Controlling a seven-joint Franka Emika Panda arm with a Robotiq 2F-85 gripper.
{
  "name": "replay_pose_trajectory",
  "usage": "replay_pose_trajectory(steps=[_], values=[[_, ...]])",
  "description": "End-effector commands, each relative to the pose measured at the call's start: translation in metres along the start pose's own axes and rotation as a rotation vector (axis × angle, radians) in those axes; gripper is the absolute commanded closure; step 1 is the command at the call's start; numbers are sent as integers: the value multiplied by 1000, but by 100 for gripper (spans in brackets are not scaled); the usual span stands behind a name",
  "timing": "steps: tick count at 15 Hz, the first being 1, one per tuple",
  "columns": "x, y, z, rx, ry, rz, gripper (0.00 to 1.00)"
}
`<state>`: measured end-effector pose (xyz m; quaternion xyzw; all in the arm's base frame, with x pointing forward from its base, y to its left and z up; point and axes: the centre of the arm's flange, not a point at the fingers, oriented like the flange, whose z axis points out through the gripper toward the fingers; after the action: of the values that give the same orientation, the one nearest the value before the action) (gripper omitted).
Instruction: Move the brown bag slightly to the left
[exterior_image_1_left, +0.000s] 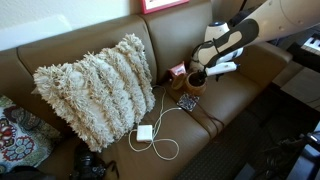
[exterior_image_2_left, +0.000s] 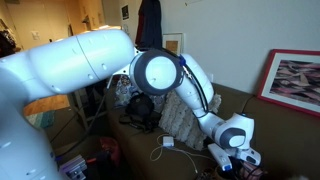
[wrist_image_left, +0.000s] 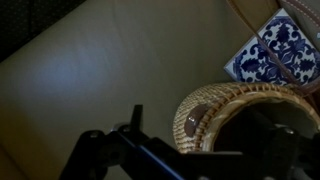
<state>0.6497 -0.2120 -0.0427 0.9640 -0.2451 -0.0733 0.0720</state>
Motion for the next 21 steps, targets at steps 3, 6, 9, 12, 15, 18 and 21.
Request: replay_pose_trajectory(steps=[3,6,9,12,15,18,21], values=[[7,2,14,17,5,-6,0],[15,4,31,2,-11,5,0],[23,2,61,-21,-36,26,0],[25,1,77,-45,-55,33,0],[4,4,64,-37,-35,32,0],[6,4,61,-37,-37,31,0],[6,4,61,-38,-38,32,0]])
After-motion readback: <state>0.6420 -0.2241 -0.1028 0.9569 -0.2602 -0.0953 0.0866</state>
